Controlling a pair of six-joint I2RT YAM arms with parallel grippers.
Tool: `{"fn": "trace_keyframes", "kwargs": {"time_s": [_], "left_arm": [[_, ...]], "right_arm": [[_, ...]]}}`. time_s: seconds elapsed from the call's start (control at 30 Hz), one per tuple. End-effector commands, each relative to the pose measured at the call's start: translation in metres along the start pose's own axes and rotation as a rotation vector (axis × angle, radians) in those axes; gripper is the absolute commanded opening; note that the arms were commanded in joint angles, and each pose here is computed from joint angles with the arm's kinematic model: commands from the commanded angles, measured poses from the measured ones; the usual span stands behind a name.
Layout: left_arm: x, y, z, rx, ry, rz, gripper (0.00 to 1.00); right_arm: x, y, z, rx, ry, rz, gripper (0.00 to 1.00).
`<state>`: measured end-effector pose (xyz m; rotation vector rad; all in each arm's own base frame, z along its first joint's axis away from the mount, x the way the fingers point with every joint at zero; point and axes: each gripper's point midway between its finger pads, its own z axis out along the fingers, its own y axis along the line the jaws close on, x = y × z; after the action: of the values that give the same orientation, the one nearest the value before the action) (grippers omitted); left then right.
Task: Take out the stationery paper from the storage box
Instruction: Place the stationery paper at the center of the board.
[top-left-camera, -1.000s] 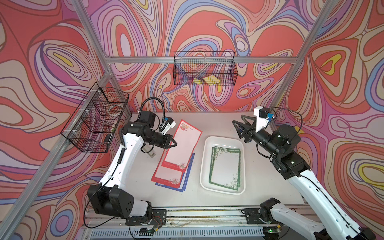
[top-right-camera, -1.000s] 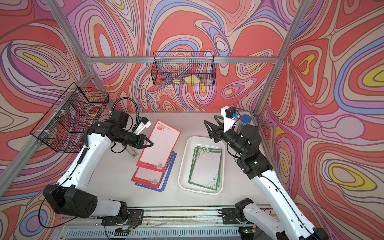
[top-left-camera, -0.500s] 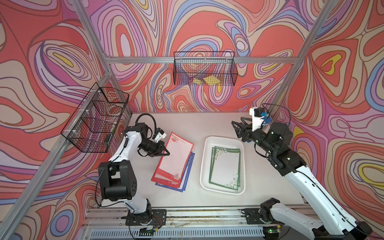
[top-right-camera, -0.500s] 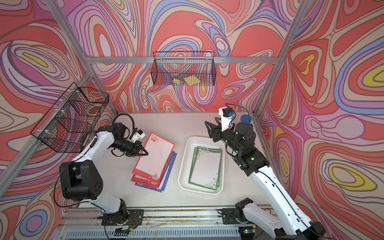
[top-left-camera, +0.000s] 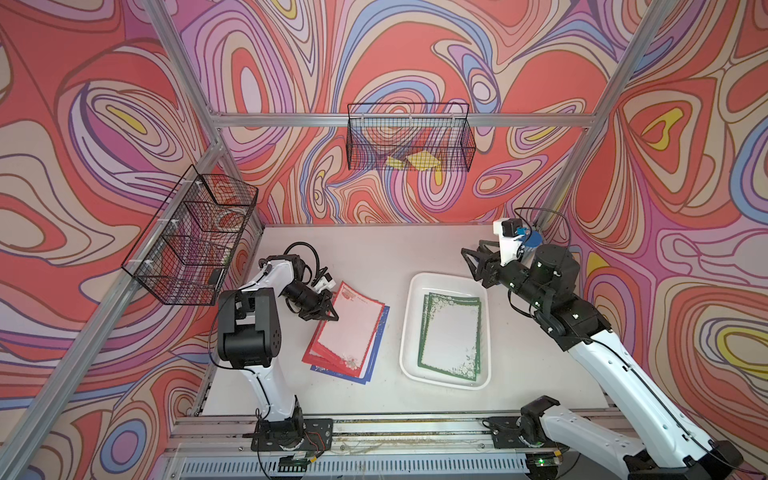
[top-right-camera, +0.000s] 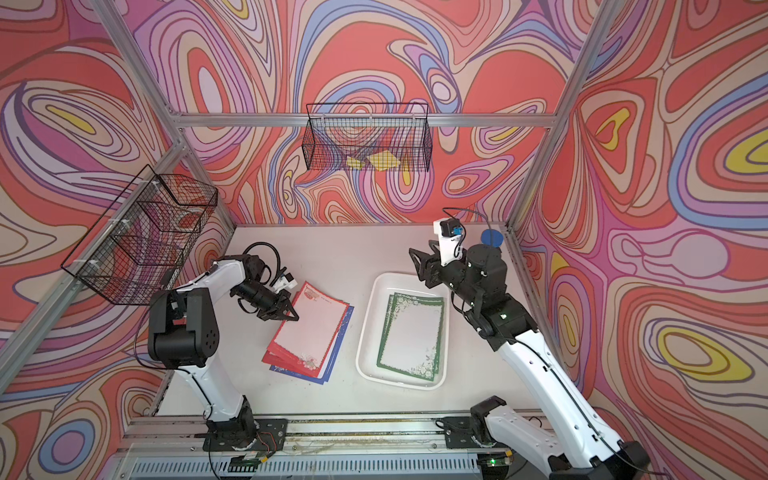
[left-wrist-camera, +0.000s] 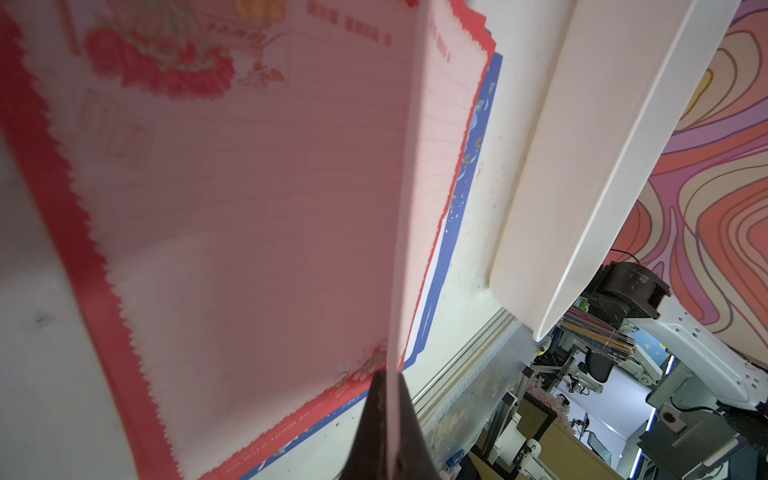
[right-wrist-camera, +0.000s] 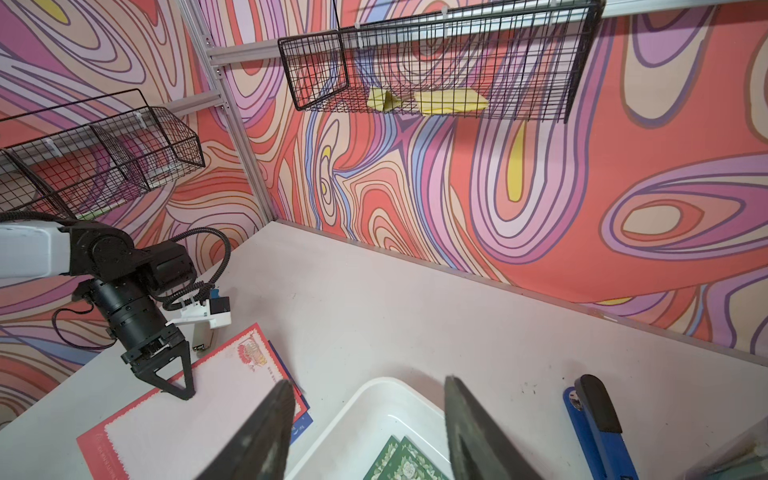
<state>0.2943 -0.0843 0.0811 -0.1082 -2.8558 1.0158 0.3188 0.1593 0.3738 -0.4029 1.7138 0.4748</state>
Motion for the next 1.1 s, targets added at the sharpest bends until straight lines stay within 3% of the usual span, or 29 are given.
{"fn": "trace_keyframes", "kwargs": {"time_s": [0.0,0.23,0.43,0.53,0.87,1.07], "left_arm": [[0.001,0.007,-0.004,-0.043,-0.007,-0.002,0.00],[0.002,0.033,0.000,-0.154,0.004,-0.062,0.00],[-0.002,0.038,-0.009,-0.213,-0.041,-0.067,0.24],[-0.004,0.037,-0.019,-0.251,-0.080,-0.054,0.32],[-0.010,0.035,-0.069,-0.449,-0.242,-0.016,0.34],[-0.012,0.023,-0.100,-0.511,-0.363,0.001,0.34]], "right_arm": [[-0.004,-0.001,0.002,0.005,0.003,-0.012,0.60],[0.005,-0.014,0.015,0.075,0.082,0.057,0.58],[0.045,-0.035,0.027,0.199,0.288,0.174,0.55],[0.070,-0.039,0.030,0.231,0.398,0.218,0.54],[0.144,-0.047,0.020,0.370,0.663,0.412,0.56],[0.202,-0.025,0.020,0.381,0.858,0.459,0.61]]}}
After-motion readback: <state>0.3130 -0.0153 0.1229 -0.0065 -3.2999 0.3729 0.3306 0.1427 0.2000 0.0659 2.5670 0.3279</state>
